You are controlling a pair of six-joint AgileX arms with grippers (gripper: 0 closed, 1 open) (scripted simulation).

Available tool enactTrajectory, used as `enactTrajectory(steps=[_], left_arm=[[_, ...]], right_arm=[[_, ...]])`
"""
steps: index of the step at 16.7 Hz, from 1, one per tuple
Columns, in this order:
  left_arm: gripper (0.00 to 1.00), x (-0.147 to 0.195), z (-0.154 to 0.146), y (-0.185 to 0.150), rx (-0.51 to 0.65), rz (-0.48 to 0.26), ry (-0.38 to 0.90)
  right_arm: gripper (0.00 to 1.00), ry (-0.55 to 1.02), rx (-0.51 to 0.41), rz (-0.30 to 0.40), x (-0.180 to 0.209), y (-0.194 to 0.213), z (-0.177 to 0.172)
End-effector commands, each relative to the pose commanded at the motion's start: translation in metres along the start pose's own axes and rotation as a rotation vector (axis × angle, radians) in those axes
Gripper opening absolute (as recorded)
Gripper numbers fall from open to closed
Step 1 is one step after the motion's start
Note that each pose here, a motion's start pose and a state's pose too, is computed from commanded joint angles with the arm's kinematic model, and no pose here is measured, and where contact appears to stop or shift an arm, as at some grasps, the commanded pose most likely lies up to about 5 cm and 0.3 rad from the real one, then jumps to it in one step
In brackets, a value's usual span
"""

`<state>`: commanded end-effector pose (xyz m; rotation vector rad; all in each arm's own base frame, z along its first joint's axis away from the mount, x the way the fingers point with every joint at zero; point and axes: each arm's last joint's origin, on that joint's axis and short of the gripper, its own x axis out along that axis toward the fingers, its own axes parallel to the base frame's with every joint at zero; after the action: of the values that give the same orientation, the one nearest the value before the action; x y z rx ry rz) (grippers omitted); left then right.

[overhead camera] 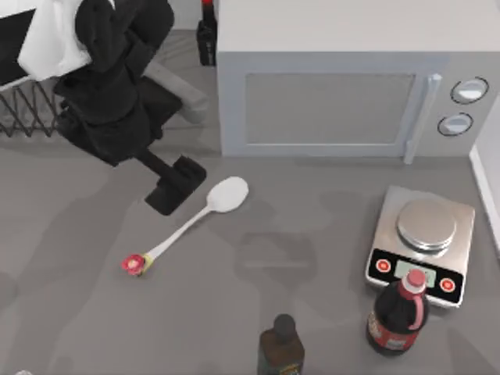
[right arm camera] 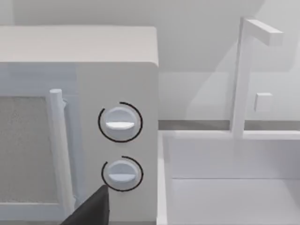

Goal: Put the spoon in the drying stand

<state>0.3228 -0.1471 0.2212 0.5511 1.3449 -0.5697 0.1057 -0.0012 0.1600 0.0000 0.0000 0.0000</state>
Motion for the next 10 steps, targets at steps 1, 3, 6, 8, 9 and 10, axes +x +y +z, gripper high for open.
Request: enactTrajectory(steps=[1, 3, 6, 8, 9, 10], left_arm=[[1.0, 0.01, 0.009, -0.002, 0.023, -0.015, 0.044], [1.0, 0.025, 0.023, -0.006, 0.057, -0.038, 0.109], [1.0, 0.033, 0.03, -0.009, 0.078, -0.05, 0.146], [1.0, 0.033, 0.03, -0.009, 0.078, -0.05, 0.146], [1.0, 0.033, 0.03, -0.009, 0.078, -0.05, 0.146], [1.0, 0.033, 0.029, -0.007, 0.071, -0.049, 0.144]], right_arm=[[1.0, 0.0, 0.0, 0.0, 0.0, 0.0, 0.0], [1.0, 0.0, 0.0, 0.0, 0.0, 0.0, 0.0], [1.0, 0.0, 0.0, 0.0, 0.0, 0.0, 0.0], [1.0, 0.0, 0.0, 0.0, 0.0, 0.0, 0.0], [1.0, 0.0, 0.0, 0.0, 0.0, 0.0, 0.0], [1.0, 0.0, 0.0, 0.0, 0.0, 0.0, 0.0]])
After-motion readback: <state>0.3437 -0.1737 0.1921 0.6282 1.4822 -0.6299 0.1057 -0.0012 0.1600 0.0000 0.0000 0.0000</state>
